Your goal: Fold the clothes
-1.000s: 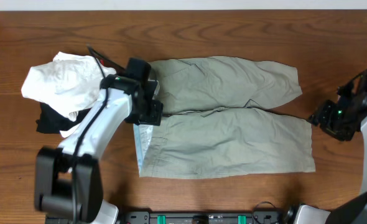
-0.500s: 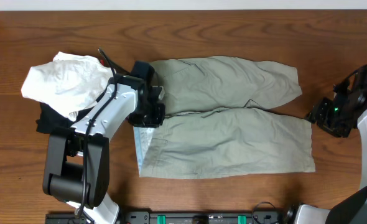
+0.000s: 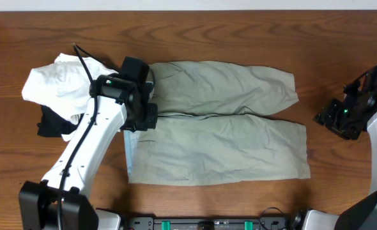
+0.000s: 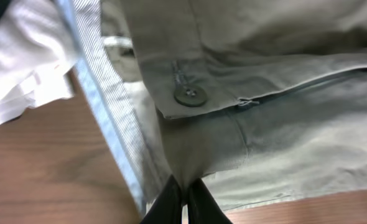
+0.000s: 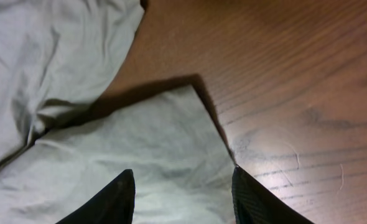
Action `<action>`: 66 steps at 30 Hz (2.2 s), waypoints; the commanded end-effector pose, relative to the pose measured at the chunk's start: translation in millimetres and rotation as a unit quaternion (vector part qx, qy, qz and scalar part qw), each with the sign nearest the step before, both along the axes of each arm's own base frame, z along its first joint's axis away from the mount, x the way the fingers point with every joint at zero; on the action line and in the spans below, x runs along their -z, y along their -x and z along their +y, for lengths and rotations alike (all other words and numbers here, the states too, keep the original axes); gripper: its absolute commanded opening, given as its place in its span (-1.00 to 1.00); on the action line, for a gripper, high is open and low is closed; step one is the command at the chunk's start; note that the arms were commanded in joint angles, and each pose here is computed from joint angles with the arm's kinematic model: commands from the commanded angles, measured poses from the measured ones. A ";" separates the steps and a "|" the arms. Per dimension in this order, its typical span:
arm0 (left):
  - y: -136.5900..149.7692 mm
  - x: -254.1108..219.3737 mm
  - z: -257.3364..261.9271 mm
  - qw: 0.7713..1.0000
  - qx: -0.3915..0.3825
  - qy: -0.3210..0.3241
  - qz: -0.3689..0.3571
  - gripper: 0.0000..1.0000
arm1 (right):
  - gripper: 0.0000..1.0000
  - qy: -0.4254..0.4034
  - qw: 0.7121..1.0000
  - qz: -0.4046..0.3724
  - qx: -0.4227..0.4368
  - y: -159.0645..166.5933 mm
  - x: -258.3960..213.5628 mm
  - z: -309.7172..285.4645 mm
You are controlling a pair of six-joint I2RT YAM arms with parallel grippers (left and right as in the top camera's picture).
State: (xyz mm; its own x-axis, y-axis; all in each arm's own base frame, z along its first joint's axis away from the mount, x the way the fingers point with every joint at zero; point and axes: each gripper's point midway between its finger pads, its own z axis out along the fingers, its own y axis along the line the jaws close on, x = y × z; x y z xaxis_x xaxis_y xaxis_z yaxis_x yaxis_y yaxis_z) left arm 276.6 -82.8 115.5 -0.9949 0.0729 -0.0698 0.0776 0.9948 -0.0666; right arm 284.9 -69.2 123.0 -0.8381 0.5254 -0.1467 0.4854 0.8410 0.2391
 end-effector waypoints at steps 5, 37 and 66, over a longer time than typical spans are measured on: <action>8.2 30.7 16.0 0.996 -0.016 -0.056 0.064 -0.88 | 0.05 0.003 1.000 -0.025 -0.009 -26.6 7.7 1.8; -10.3 1.4 76.6 0.976 -0.139 -0.165 0.018 -0.88 | -0.10 -0.063 0.994 0.084 -0.015 -41.2 111.2 18.8; -2.5 5.9 77.6 0.976 -0.140 -0.163 0.041 -0.13 | -0.98 -0.011 0.986 -0.080 -0.146 -148.6 162.7 105.5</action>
State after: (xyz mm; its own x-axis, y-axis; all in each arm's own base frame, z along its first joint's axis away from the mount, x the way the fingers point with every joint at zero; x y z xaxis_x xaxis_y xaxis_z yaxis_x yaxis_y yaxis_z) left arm 281.0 -7.5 112.0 -0.9802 -0.1971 -0.0172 -0.1951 0.9491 0.2471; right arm 442.1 58.9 -1.8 -0.9156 0.2257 -0.3329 0.0637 0.8986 0.4341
